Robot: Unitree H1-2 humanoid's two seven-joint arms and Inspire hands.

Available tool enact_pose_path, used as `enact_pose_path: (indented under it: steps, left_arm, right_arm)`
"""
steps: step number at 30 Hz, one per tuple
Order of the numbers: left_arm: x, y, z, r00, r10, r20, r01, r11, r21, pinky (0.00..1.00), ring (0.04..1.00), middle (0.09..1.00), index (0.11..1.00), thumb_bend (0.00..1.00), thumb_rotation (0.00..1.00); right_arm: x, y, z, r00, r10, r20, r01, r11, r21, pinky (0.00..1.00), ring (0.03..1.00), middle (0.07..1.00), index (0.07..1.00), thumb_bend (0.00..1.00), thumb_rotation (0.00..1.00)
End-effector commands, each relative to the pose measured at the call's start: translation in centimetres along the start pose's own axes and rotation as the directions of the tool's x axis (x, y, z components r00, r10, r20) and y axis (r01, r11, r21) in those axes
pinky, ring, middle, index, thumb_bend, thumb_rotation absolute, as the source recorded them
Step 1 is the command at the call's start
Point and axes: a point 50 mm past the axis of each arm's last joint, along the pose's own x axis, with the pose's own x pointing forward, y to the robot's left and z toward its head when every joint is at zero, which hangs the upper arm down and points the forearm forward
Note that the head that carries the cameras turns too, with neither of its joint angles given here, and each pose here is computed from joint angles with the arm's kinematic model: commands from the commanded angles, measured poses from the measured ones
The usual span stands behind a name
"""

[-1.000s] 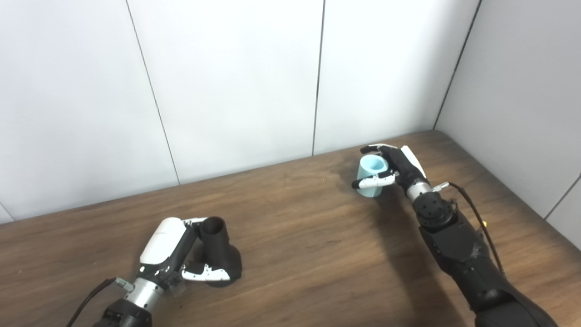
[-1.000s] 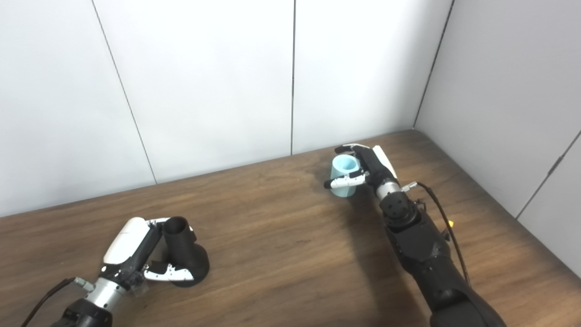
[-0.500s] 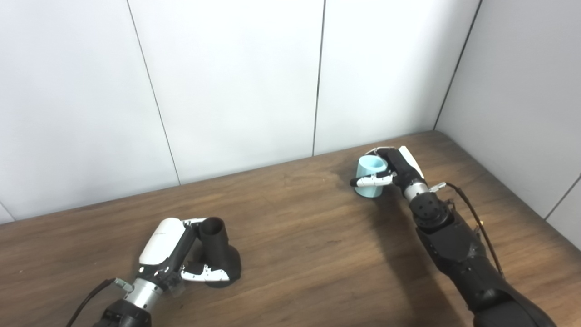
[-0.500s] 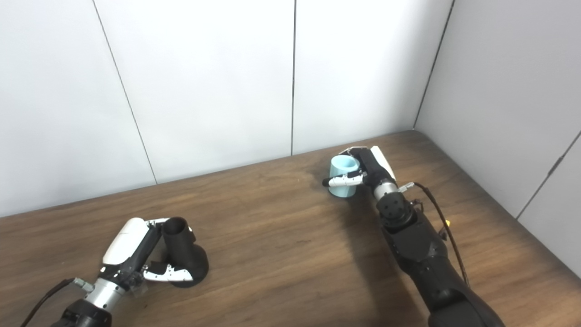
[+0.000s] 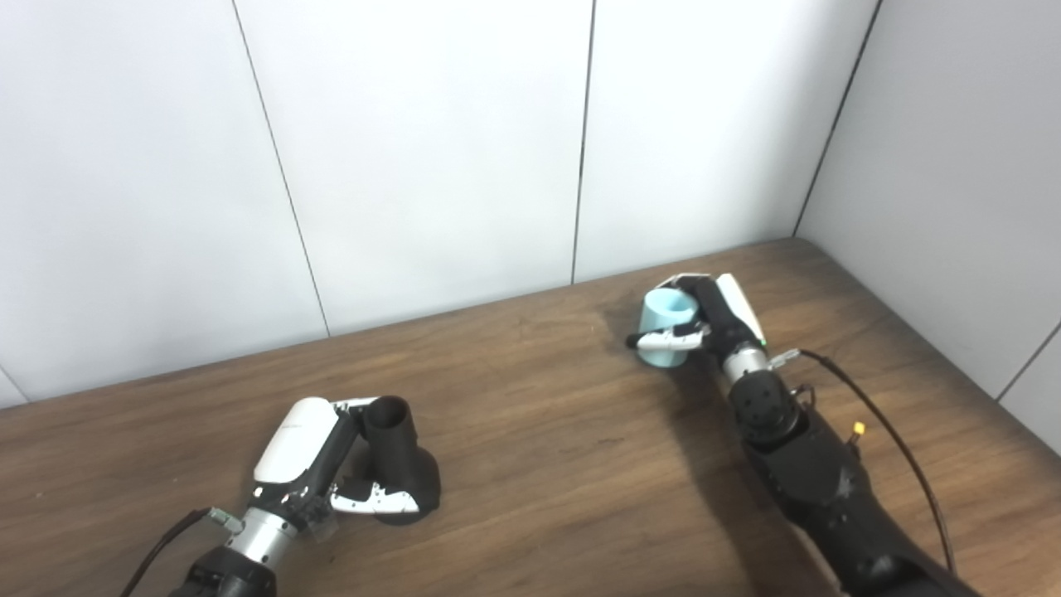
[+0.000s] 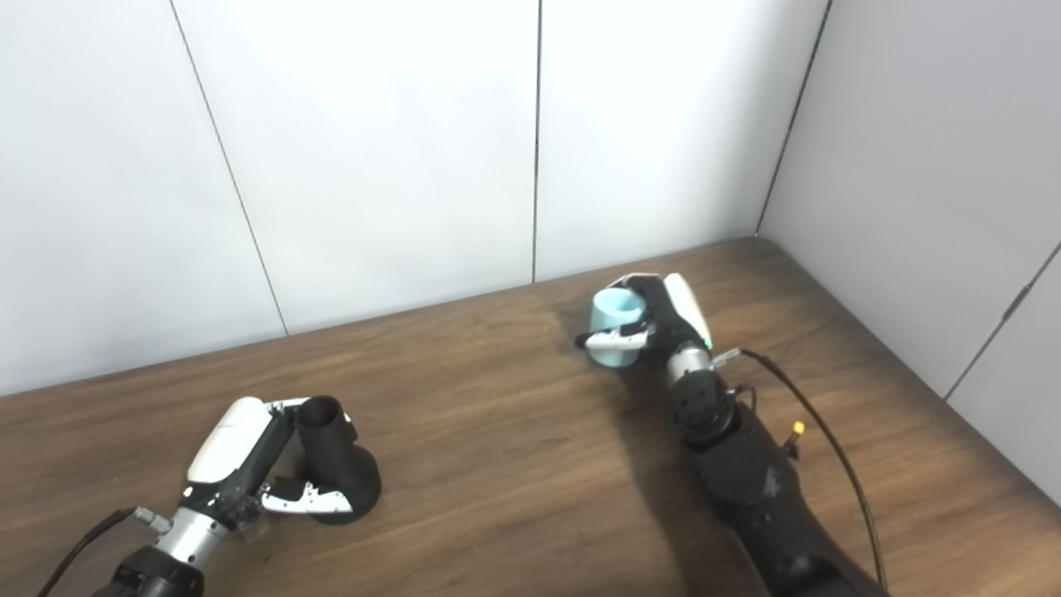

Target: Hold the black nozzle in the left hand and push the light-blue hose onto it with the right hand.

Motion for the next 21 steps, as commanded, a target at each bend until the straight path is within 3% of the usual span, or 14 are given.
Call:
enact_pose_path:
  steps: [1, 6, 11, 16, 21]
  left_arm:
    - [-12.2, -9.6, -3.0, 0.909, -0.337, -0.246, 0.330, 0.941, -0.072, 0.49, 0.549, 0.427, 0.498, 0.52, 0.00]
    - [-11.8, -10.0, -2.8, 0.910, -0.338, -0.240, 0.330, 0.941, -0.074, 0.48, 0.544, 0.435, 0.501, 0.52, 0.00]
    - [-11.5, -10.5, -2.4, 0.910, -0.337, -0.242, 0.328, 0.941, -0.079, 0.48, 0.538, 0.423, 0.501, 0.52, 0.00]
    - [-10.9, -11.4, -1.7, 0.912, -0.341, -0.230, 0.329, 0.940, -0.088, 0.50, 0.551, 0.421, 0.503, 0.52, 0.00]
    - [-10.0, -12.2, -1.1, 0.917, -0.334, -0.218, 0.321, 0.943, -0.090, 0.47, 0.533, 0.447, 0.498, 0.53, 0.00]
  right_arm:
    - [1.5, -1.3, 8.2, 0.981, -0.031, 0.193, 0.017, 0.997, 0.076, 0.41, 0.450, 0.498, 0.483, 0.52, 0.00]
    - [0.4, -0.4, 12.8, 0.961, -0.003, 0.278, -0.038, 0.989, 0.142, 0.39, 0.440, 0.500, 0.486, 0.52, 0.00]
    - [-0.4, 0.0, 16.8, 0.938, 0.026, 0.345, -0.100, 0.975, 0.199, 0.44, 0.479, 0.495, 0.464, 0.52, 0.00]
    - [-1.5, 0.5, 20.6, 0.909, 0.077, 0.410, -0.205, 0.938, 0.280, 0.37, 0.432, 0.513, 0.479, 0.52, 0.00]
    - [-2.2, 1.5, 23.1, 0.869, 0.139, 0.475, -0.287, 0.923, 0.256, 0.35, 0.437, 0.518, 0.498, 0.50, 0.00]
